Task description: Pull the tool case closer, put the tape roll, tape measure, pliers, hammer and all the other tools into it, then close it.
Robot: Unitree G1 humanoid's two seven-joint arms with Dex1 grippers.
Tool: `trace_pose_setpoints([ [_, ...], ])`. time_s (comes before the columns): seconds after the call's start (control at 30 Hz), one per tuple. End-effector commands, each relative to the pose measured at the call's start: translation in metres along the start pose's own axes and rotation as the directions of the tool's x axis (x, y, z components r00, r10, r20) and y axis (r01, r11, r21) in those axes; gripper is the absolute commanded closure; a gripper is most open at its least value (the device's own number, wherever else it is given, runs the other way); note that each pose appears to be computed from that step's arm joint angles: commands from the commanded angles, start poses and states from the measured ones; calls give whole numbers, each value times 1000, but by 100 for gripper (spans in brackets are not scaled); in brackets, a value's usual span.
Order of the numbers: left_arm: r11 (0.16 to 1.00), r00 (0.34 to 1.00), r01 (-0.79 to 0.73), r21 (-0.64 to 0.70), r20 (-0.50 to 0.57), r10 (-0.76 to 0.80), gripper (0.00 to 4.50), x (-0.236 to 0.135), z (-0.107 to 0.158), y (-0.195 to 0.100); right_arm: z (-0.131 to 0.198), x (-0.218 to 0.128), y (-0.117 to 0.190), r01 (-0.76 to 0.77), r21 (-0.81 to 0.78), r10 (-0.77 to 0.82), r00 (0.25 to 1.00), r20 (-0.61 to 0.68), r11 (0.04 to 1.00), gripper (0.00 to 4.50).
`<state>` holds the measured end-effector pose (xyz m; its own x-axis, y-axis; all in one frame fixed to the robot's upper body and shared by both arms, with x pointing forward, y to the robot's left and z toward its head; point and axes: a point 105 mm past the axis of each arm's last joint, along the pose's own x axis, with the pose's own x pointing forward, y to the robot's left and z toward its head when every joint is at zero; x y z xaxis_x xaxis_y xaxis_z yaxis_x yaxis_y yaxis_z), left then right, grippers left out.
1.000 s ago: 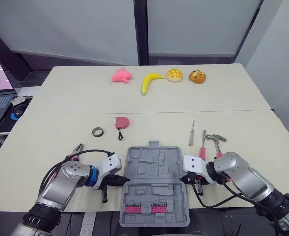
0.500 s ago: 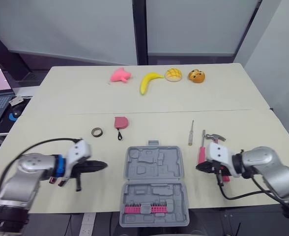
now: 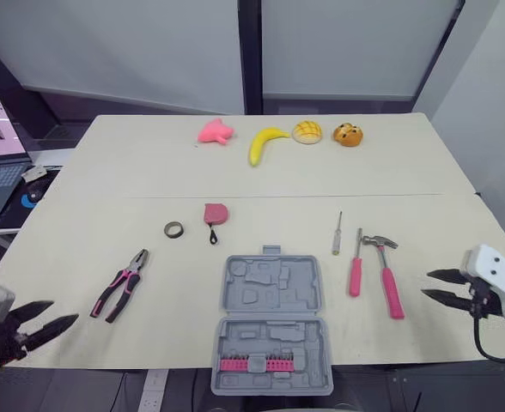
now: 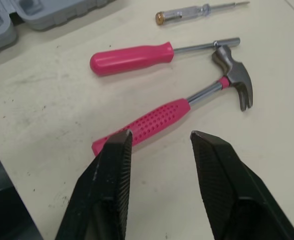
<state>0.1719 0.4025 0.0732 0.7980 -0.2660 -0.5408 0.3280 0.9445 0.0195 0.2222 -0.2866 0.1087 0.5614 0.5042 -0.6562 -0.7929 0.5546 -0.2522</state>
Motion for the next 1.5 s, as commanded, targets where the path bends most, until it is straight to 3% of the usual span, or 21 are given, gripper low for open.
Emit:
trace_pose_setpoints([
  [0.03, 998, 998, -54, -20, 32, 55, 0, -10, 1, 6, 2, -12, -1, 0, -31, 0, 1000, -2, 1000, 153],
  [0.2, 998, 997, -65, -26, 37, 66, 0, -12, 0, 4, -1, -10, 0, -15, -38, 14, 1000, -14, 999, 2],
  [0.37, 998, 997, -57, 6, 56, 56, 0, -11, 8, -1, 14, -2, -4, -8, -55, 10, 999, 53, 998, 2],
  [0.63, 998, 988, 1, 65, 153, -11, 0, 13, 50, -17, 122, 36, 14, -125, -160, 176, 913, 367, 979, 2],
  [0.8, 998, 981, 1, 66, 191, -14, 0, 25, 65, -27, 165, 51, 33, -215, -192, 281, 845, 455, 957, 2],
  [0.93, 996, 982, 23, 85, 184, -38, 0, 32, 71, -36, 171, 60, 39, -234, -209, 306, 838, 452, 949, 2],
  [1.2, 954, 971, 174, 245, 117, -207, 0, 64, 97, -44, 172, 70, 51, -262, -228, 339, 834, 436, 938, 2],
  [1.37, 914, 958, 244, 323, 67, -279, 149, 97, 117, -39, 176, 72, 59, -273, -244, 356, 828, 434, 931, 0],
  [1.5, 885, 948, 279, 373, 40, -316, 149, 122, 132, -39, 181, 74, 64, -265, -253, 355, 826, 438, 930, 0],
])
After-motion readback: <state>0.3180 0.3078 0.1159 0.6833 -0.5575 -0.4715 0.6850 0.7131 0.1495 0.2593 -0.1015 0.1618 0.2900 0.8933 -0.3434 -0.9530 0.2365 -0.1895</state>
